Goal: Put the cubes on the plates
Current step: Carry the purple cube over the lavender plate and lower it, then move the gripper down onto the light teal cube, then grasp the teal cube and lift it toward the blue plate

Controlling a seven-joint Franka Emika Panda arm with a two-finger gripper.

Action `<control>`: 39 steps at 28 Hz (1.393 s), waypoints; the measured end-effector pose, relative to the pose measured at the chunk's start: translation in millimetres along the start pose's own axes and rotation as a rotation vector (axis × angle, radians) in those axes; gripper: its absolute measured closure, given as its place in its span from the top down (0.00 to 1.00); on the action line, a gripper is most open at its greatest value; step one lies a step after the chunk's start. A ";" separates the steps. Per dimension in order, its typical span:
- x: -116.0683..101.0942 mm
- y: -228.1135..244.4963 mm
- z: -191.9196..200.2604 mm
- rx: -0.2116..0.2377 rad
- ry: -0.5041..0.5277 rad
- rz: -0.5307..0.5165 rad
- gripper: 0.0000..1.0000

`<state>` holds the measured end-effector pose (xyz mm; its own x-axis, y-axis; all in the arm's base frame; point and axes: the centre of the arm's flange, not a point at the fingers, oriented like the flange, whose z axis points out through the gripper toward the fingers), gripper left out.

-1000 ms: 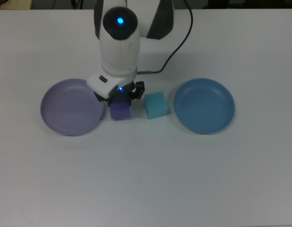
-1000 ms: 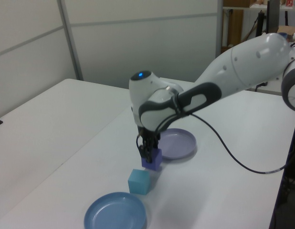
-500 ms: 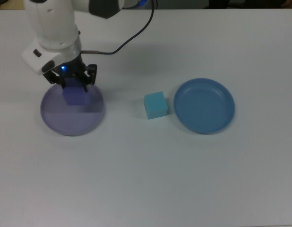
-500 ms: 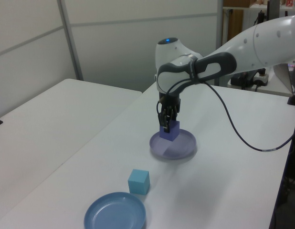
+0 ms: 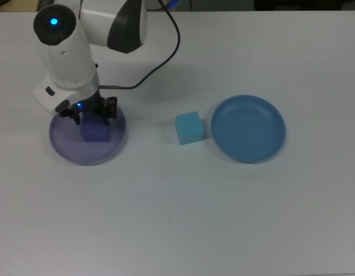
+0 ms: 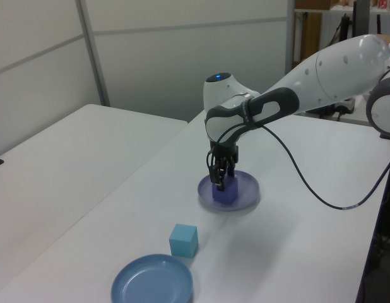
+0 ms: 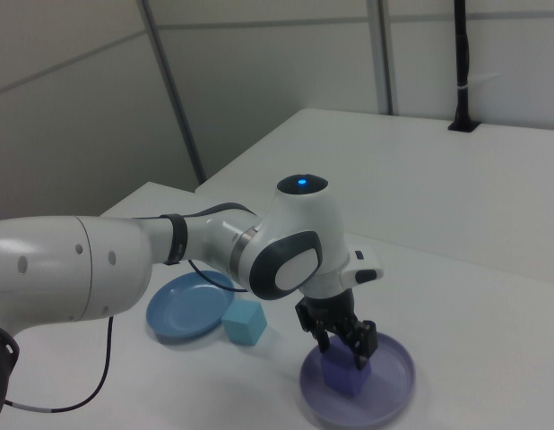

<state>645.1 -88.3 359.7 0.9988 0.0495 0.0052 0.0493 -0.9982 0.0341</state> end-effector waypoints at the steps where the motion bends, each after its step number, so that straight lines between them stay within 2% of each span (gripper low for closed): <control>1: 0.6 0.0 -1.8 -0.001 0.003 0.000 0.83; 5: 1.5 -2.4 -16.5 0.000 0.015 -0.003 0.99; 7: -1.0 -8.1 -24.1 0.006 -0.001 -0.012 1.00; 10: -3.4 -30.8 -38.3 0.014 -0.016 -0.046 1.00; 13: -0.7 -77.6 -46.5 0.016 -0.012 -0.096 1.00; 18: -1.7 -157.7 -42.3 0.016 -0.021 -0.181 1.00; 23: -3.1 -211.5 -37.3 0.029 -0.001 -0.209 1.00; 27: -1.9 -237.1 -20.6 0.029 0.008 -0.213 1.00; 35: 2.6 -254.5 31.1 0.020 -0.013 -0.221 1.00; 39: 3.6 -256.5 39.5 0.019 -0.014 -0.222 0.85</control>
<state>636.3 166.5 311.4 0.9633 0.2682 -0.0144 0.2684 -0.9632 0.0143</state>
